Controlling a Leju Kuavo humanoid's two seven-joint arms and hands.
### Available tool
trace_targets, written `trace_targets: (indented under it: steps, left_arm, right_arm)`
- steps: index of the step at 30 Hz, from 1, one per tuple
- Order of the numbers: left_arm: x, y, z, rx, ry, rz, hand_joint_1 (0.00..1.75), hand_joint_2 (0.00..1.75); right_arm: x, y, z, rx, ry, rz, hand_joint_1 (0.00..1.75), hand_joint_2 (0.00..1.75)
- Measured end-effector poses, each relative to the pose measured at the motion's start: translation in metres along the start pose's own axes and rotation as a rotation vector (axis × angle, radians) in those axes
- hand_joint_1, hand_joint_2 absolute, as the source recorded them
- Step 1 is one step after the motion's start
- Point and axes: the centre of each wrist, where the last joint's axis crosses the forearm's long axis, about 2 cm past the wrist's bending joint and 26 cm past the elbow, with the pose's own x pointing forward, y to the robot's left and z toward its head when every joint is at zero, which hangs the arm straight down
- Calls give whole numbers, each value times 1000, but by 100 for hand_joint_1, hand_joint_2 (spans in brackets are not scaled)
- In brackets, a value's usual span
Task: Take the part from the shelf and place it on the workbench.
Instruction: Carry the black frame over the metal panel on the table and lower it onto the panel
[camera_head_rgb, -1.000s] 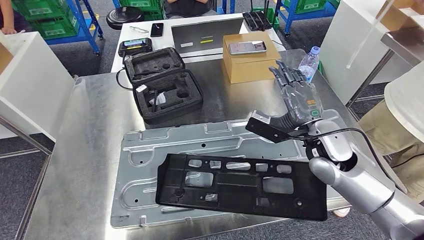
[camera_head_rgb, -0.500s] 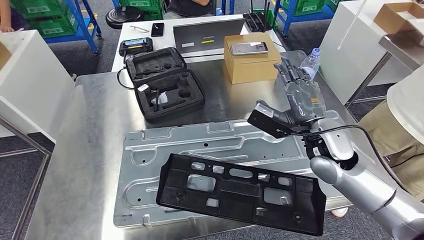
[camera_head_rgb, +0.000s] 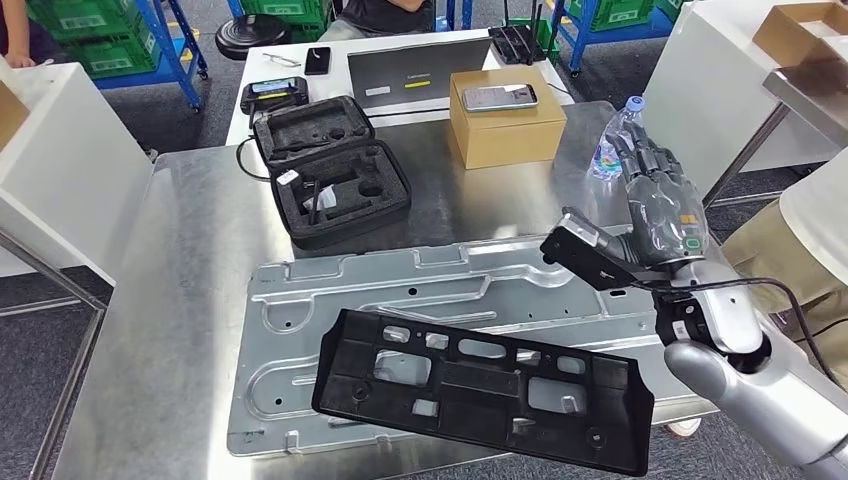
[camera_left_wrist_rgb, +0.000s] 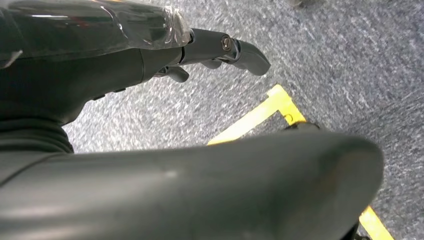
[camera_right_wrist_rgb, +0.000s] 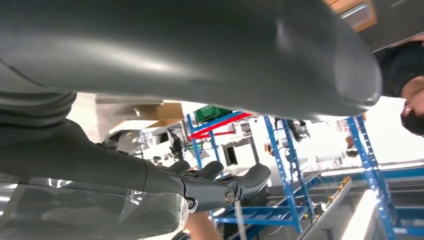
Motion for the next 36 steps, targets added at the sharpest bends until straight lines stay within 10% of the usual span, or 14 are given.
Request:
trace_targets:
  steps: [36]
  left_arm:
    - [-17,4,1,10,50,74,0,0]
  right_arm:
    - [-12,-11,85,-132,26,14,0,0]
